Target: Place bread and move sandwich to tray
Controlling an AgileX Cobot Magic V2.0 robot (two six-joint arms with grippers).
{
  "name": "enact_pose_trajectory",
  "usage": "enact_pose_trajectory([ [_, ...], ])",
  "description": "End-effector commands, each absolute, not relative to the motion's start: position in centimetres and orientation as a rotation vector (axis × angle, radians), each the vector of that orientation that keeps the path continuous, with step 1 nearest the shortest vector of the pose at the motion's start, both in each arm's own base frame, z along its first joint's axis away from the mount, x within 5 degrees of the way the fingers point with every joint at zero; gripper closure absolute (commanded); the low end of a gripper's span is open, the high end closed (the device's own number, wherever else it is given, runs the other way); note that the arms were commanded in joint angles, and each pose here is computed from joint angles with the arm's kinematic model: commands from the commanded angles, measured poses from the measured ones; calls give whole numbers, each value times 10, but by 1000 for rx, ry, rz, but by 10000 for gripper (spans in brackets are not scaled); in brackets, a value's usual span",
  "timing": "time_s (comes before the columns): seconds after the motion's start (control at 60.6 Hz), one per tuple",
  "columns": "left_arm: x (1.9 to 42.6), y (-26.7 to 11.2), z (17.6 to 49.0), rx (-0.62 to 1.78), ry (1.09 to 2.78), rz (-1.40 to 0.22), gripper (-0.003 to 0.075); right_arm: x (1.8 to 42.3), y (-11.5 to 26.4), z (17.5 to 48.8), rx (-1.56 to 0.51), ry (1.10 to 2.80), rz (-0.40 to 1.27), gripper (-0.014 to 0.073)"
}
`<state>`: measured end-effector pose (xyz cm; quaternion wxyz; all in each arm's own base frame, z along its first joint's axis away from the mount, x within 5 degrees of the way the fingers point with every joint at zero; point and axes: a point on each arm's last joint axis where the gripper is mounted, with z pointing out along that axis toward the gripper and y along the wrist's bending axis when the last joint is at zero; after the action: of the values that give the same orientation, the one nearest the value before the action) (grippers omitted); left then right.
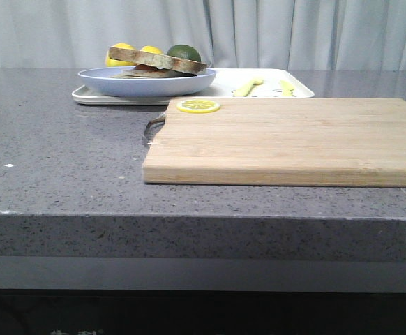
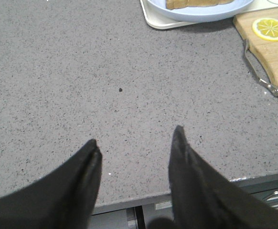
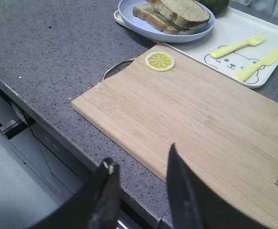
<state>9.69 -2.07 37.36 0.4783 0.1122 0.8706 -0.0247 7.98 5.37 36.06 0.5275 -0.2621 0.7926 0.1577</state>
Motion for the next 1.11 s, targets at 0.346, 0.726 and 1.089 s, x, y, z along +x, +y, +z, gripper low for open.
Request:
enact_pose_trajectory([
  [0.346, 99, -24, 388, 262, 2017, -106, 738, 81, 53, 375, -590, 1804, 378, 663],
  [0.726, 99, -24, 388, 262, 2015, -107, 738, 81, 53, 375, -590, 1804, 378, 663],
  [1.089, 82, -11, 347, 130, 1764, -96, 738, 81, 53, 375, -590, 1802, 378, 663],
])
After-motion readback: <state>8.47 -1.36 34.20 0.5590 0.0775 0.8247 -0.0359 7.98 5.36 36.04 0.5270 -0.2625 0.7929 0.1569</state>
